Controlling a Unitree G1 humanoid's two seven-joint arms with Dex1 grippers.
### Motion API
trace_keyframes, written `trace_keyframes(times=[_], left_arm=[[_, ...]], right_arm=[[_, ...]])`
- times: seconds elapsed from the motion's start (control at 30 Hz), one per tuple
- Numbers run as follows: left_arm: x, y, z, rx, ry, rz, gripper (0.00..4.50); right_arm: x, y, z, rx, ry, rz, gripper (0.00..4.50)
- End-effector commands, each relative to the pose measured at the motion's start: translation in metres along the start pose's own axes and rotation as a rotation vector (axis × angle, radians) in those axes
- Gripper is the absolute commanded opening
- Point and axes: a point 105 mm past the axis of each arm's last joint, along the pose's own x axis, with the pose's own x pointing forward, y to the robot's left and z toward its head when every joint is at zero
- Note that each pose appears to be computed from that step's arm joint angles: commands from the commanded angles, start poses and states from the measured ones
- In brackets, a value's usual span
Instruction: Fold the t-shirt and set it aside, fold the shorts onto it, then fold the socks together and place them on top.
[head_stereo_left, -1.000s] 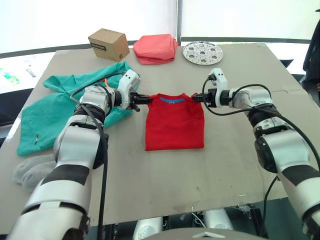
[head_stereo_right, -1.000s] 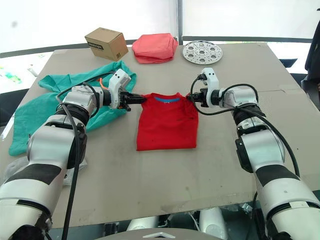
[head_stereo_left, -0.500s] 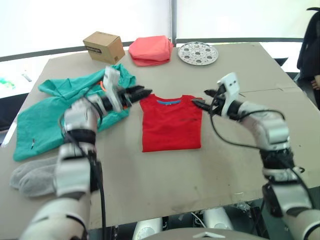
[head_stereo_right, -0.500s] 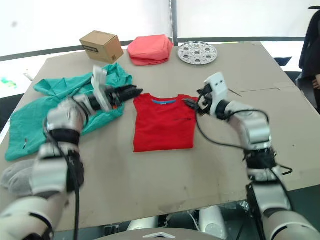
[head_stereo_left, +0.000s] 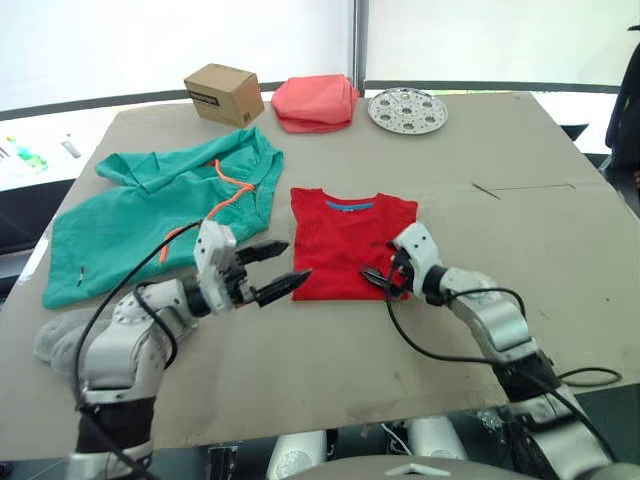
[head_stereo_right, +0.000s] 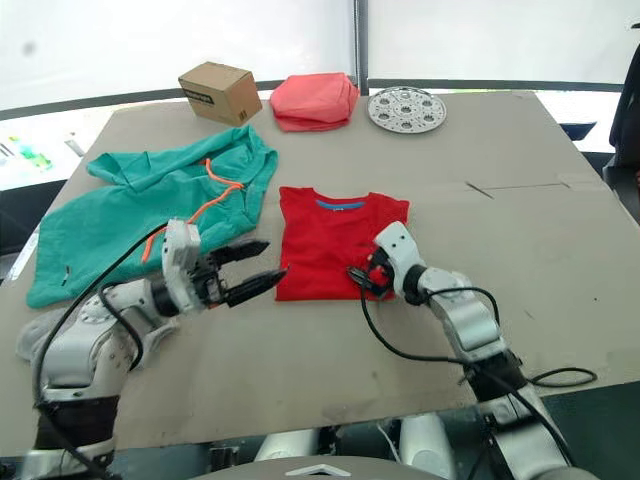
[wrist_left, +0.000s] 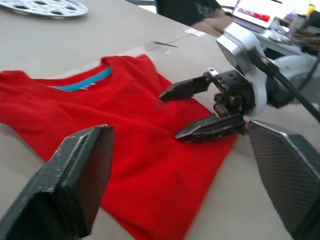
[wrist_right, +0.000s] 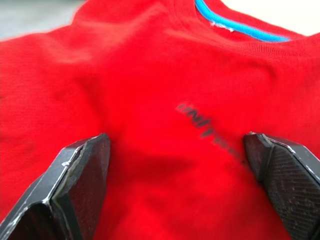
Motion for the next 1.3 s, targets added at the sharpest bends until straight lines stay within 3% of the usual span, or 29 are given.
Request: trace_keyframes(times=[0.03,0.23,0.5,0.67,0.87,1.03,1.17,1.3], left_arm=[[-0.013,-0.016,0.014,0.072,-0.002,-0.062,4.48],[-0.033,-0.034,0.012,0.07,0.038,-0.082,4.48],[-0.041,-0.038,0.005,0.044,0.036,-0.024,4.48],[-0.04,-0.043,0.002,0.035,0.033,-0.023,4.48],[-0.041,-0.046,-0.003,0.027,0.029,0.001,4.48],[-0.041,-0.044,-0.005,0.017,0.022,0.018,4.48],[-0.033,-0.042,-0.006,0.016,0.015,-0.006,4.48],[-0.029,-0.033,-0.007,0.015,0.007,-0.021,4.48]], right_arm=[[-0.021,0.0,0.024,0.037,-0.073,-0.049,4.5],[-0.039,-0.003,-0.007,0.184,0.043,-0.159,4.5],[-0.012,0.031,-0.017,0.55,0.061,0.046,4.5],[0.01,0.043,-0.012,0.463,0.105,0.205,4.5],[0.026,0.012,-0.013,0.288,0.147,0.113,4.5],[-0.004,-0.008,0.002,0.203,0.061,0.081,4.5],[-0.023,-0.014,-0.004,0.331,0.053,0.045,4.5],[-0.012,-0.005,-0.016,0.433,0.129,0.035,4.5]])
